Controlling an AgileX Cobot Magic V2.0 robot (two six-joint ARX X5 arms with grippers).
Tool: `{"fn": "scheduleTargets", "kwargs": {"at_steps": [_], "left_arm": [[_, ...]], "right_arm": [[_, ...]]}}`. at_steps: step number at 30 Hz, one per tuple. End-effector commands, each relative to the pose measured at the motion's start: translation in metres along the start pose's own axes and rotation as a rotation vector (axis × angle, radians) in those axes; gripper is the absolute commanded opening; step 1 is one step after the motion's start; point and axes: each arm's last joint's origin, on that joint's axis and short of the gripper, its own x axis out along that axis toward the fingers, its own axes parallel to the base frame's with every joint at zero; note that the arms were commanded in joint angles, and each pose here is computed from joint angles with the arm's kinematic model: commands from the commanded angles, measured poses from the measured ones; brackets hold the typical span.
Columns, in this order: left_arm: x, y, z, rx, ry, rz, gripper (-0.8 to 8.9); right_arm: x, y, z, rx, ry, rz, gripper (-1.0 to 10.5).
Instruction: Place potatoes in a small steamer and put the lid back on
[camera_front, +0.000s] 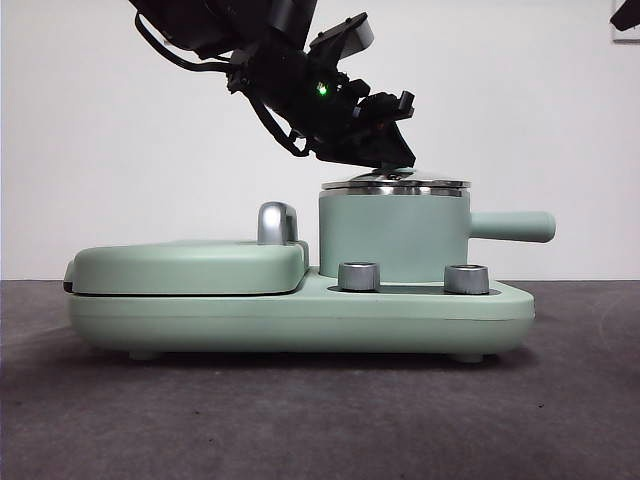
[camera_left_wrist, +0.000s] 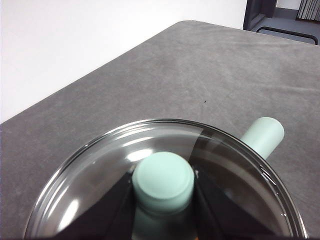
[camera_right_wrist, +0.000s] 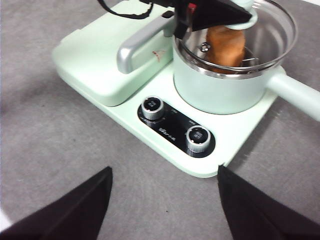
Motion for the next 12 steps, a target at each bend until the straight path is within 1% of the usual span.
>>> {"fn": "scheduleTargets", "kwargs": {"at_steps": [1,5,12], "left_arm": [[0.0082,-0.0064,-0.0002,0.013,0.011,-0.027,0.09],[0.0048,-0.0068,0.001,0.017,0.035,-0.032,0.09],[0.0007,-0.0071,0.005,0.028,0.036,-0.032,0.09]], "right_arm": [[0.0001,0.0004,0.0015,-0.012,-0.006,0.0,3.2],[0.0001,0.0004,0.0016,-0.012,-0.006,0.0,3.2],[0.0001,0.0004,0.0016,-0.012,-0.006,0.0,3.2]]}}
